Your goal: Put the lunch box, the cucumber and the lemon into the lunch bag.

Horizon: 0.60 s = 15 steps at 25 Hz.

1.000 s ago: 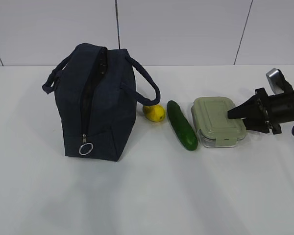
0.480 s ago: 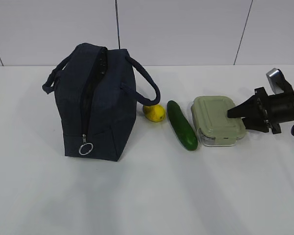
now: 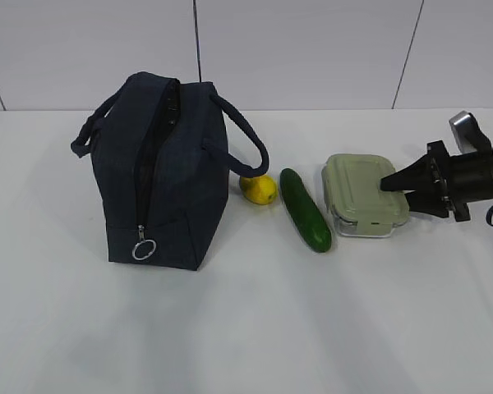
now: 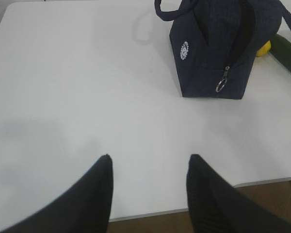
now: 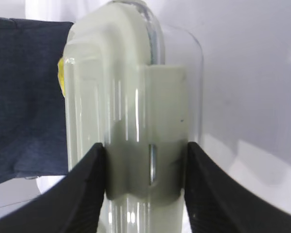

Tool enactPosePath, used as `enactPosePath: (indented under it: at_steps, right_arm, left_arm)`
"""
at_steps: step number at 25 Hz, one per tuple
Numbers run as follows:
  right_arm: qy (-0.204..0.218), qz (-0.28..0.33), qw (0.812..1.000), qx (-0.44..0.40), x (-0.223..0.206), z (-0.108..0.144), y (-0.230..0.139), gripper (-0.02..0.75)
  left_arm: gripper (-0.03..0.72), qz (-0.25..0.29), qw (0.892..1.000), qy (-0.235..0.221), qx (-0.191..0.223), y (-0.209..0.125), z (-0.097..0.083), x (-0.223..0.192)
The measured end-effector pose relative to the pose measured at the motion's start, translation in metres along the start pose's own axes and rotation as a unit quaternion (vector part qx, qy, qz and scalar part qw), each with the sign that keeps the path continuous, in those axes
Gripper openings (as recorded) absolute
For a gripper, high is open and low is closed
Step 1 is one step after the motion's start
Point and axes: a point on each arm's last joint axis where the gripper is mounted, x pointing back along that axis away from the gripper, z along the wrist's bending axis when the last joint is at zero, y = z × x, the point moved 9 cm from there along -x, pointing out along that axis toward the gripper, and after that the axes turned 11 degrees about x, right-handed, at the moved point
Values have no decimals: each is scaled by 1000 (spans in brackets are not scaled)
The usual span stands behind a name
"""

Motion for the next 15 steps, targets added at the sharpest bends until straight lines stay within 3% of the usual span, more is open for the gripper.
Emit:
enactPosePath:
  at_steps: [7, 11, 15]
  right_arm:
    - [3, -10, 1000, -6, 0, 1, 4, 354]
    - [3, -10, 1000, -7, 0, 1, 4, 354]
    - [3, -10, 1000, -16, 0, 1, 4, 354]
  left_arm:
    - [333, -1, 1000, 0, 0, 0, 0, 0]
    - [330, -13, 1000, 1, -4, 15, -3, 8]
    - [328, 12, 1000, 8, 0, 33, -6, 3]
